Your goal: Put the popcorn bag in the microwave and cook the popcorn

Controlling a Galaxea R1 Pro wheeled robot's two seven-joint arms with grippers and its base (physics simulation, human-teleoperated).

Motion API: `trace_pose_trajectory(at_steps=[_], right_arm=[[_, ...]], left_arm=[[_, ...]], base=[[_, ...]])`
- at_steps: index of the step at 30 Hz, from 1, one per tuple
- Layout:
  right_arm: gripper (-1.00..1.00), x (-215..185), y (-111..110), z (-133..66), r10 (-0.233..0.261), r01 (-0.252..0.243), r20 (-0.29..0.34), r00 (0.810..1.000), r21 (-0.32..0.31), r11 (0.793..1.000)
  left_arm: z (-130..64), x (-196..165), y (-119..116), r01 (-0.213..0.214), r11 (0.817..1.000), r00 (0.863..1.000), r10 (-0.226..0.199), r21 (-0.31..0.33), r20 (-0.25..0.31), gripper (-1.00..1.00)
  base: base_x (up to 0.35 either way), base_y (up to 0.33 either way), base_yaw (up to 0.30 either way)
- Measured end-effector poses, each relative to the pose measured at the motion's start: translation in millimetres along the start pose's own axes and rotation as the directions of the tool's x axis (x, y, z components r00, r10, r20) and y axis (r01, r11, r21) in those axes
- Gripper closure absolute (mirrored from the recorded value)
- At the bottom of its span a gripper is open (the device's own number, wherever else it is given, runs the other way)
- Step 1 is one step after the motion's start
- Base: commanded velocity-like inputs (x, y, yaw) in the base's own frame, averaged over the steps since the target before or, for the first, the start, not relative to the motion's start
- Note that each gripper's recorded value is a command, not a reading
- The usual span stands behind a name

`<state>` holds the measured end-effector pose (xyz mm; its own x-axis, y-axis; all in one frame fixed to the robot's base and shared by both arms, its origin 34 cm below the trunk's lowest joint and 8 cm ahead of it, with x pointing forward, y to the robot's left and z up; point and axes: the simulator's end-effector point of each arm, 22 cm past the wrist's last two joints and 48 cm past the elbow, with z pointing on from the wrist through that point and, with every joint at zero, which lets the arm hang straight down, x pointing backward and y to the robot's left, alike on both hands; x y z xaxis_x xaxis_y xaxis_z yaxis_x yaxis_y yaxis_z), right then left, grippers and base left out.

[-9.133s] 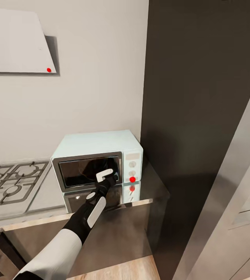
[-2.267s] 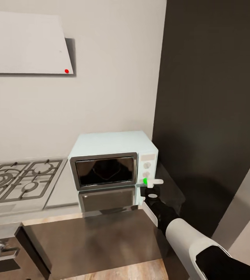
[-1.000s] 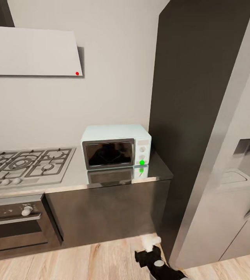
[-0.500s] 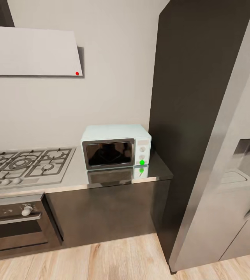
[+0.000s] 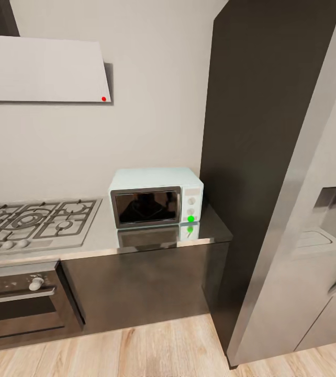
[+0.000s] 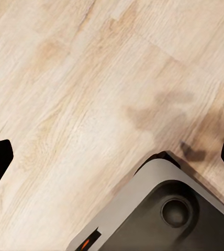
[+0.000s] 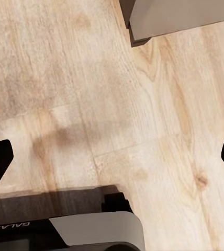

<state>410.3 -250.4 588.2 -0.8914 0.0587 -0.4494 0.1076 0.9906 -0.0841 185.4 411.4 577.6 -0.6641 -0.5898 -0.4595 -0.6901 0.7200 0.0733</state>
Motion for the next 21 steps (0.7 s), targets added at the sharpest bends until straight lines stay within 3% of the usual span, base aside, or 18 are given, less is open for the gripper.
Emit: trace_pose_trajectory(at_steps=[21], right_arm=[[-1.00,0.0,0.0,0.0,0.000,0.000,0.000,1.000,0.000,1.000]], left_arm=[[0.0,0.0,0.0,0.000,1.000,1.000,0.000,0.000,0.000,-1.00]], base=[[0.000,0.000,0.000]])
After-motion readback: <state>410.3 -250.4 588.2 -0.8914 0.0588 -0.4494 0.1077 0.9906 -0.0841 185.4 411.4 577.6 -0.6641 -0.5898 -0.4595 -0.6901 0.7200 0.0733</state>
